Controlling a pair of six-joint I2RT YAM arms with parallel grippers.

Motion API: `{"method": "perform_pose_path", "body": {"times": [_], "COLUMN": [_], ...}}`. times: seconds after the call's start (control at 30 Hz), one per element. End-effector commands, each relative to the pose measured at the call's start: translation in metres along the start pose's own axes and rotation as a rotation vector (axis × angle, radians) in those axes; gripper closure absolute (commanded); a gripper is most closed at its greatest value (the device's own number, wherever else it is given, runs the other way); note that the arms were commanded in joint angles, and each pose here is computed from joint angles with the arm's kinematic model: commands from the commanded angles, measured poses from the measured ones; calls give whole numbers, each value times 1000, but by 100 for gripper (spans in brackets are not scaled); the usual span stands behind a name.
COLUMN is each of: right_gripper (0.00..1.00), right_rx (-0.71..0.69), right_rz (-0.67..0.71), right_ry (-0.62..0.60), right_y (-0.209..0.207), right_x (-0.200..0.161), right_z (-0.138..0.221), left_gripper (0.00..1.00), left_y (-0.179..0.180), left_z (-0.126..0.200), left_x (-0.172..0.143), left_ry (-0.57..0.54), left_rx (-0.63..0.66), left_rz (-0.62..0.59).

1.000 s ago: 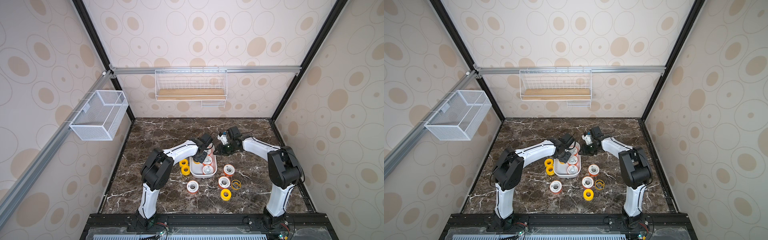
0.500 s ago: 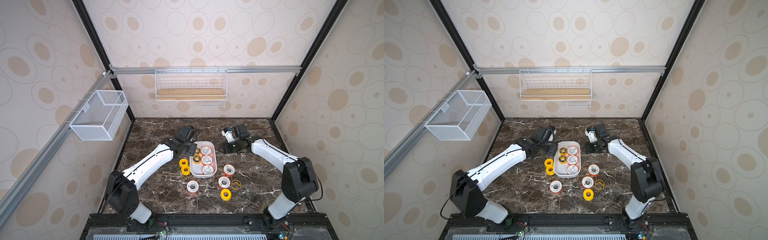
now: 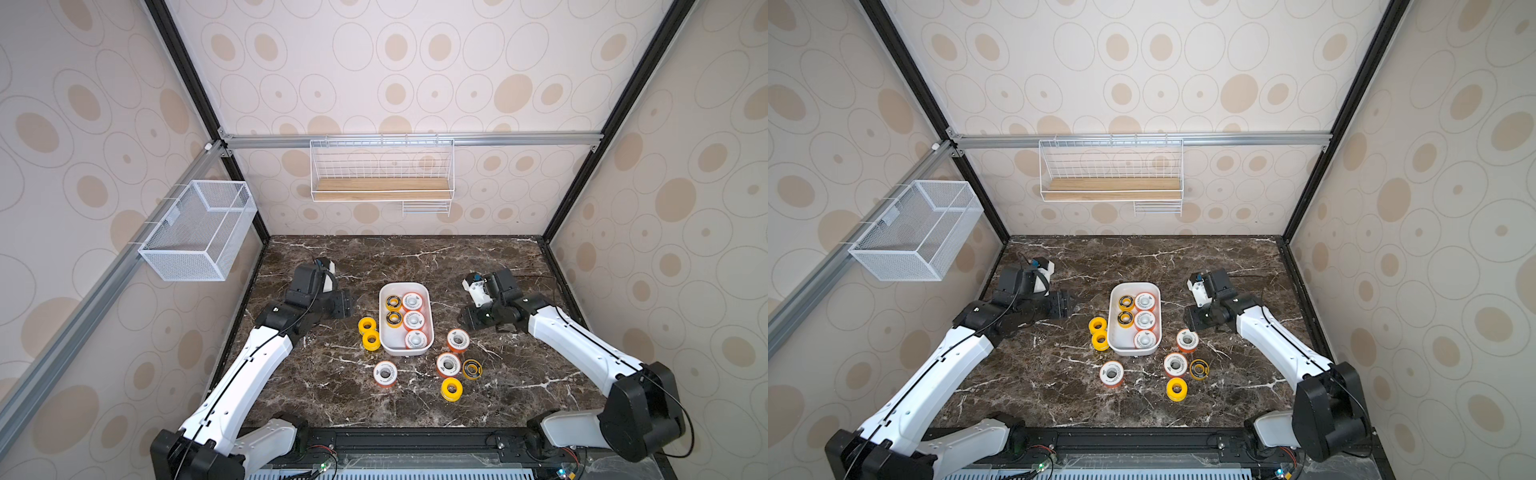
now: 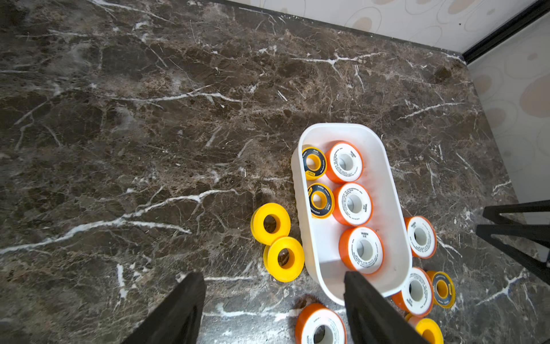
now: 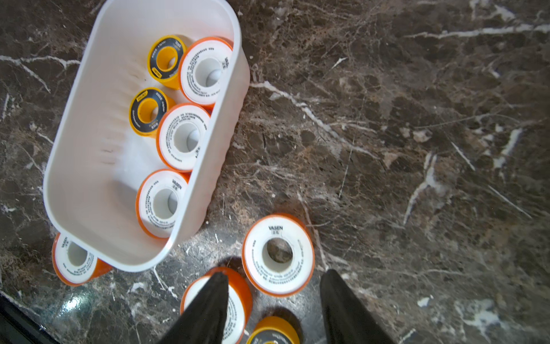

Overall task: Put the sealing tape into the storage box
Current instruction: Place the sealing tape in the storage box, then pick up the sealing tape at the center of the board.

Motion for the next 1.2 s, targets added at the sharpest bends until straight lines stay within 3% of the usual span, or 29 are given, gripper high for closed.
{"method": "perform_pose_path", "body": {"times": [0.0,0.2,0.37,0.6,1.17], "right_gripper": [43,42,36,18,14], "right_rx": [-77,-103,-126,-114,-106], "right_rz": [-6,-65,-112,-98,-37], "right_ry": [40,96,150,175,267], "right_y": [-11,-19,-26,-20,-10], "right_x": [-23,-55,-81,-108,-130], "right_z": [10,15,11,4,-23], "left_gripper": [17,2,1,1,1], "left_y": [-1,5,12,18,18], "left_z": [15,30,40,45,39], "left_x": [-11,-23,-29,-31,-32], "left_ry": [-17,-94,-120,-129,-98], "left_rx": [-26,6,59,107,108], "left_rz": [-23,-42,-68,-74,-76]}}
Point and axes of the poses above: each gripper's point midway between its finger pads, its own z axis back along the fingers, its own y axis along the line the jaws close on, x = y × z, the point moved 5 cm from there along z, back along the fingers, and after that the axes turned 10 degrees about -z, right-handed, at the moved point
